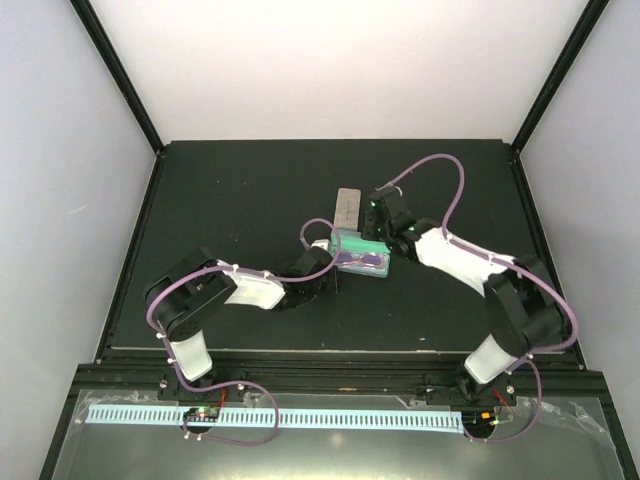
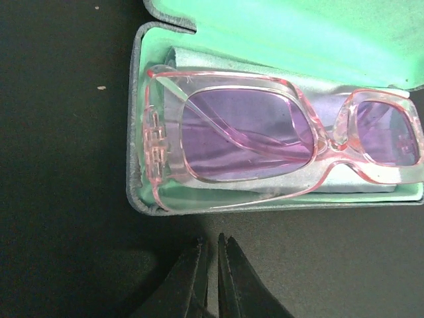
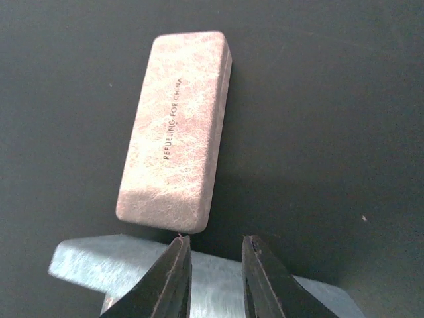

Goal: Organize the sunglasses
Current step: Close the sunglasses case at the center of the board.

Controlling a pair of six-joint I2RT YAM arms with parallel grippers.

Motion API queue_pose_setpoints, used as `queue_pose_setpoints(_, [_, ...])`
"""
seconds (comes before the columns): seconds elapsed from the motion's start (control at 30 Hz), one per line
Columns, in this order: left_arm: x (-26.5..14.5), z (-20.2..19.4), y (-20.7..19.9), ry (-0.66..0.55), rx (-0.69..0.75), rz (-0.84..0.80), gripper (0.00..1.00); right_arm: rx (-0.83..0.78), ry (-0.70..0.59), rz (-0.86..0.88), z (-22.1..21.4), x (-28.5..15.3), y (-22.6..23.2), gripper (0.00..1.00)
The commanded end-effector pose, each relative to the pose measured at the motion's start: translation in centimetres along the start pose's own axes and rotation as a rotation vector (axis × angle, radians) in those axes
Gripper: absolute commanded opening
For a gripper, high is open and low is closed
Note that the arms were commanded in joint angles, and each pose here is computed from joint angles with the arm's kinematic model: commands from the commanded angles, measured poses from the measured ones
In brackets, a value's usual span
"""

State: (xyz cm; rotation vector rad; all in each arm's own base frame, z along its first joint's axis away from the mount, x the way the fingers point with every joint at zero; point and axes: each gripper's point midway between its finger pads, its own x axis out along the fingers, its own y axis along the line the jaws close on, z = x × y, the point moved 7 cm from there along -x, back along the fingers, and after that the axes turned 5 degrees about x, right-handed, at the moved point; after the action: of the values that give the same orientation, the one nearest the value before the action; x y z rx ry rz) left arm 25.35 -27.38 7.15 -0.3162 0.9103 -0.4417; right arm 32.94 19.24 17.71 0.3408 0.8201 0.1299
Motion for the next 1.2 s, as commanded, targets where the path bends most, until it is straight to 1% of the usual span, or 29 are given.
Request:
queue_pose_setpoints(0.0, [0.6,0.5,0.3,-0.09,-0.003,0.066,0.06,-0.042,0.042,-0.064,-0.1,2.3,-0.1,0.24])
queue_pose_setpoints(0.13, [1.2,0.2,0.2,-0.087,0.0,0.065,0.06,-0.048,0.122,-0.039,-1.7,3.6,-0.2,0.23])
queue_pose_setpoints(0.37, [2.1,0.1,0.2,-0.102,-0.002,0.071,0.06,-0.016,0.22,0.027,-4.6,3.0,-0.8,0.23])
queue_pose_setpoints(0.63, [2.8,0.0,0.2,-0.105,-0.012,0.073,0.06,-0.004,0.283,0.085,-7.7,2.0,-0.4,0.22])
queue_pose_setpoints(0.77, [2.9,-0.2,0.3,-0.1,-0.012,0.072,0.06,0.0,0.323,0.112,-8.3,2.0,-0.3,0.22])
queue_pose_setpoints(0.9, [2.6,-0.2,0.3,-0.101,-0.012,0.072,0.06,-0.018,0.328,0.104,-8.1,1.5,-0.3,0.22])
queue_pose_setpoints(1.0, [1.5,0.3,0.1,-0.119,-0.008,0.061,0.07,-0.042,0.265,0.065,-6.9,0.7,-0.5,0.22])
queue_pose_setpoints(1.1, [-0.4,1.0,0.1,-0.142,0.014,0.067,0.11,-0.086,0.2,0.032,-5.7,0.2,-0.6,0.28])
queue_pose_setpoints(1.17, [-2.2,1.8,0.0,-0.167,0.038,0.074,0.18,-0.128,0.182,0.007,-5.6,0.3,-0.9,0.45])
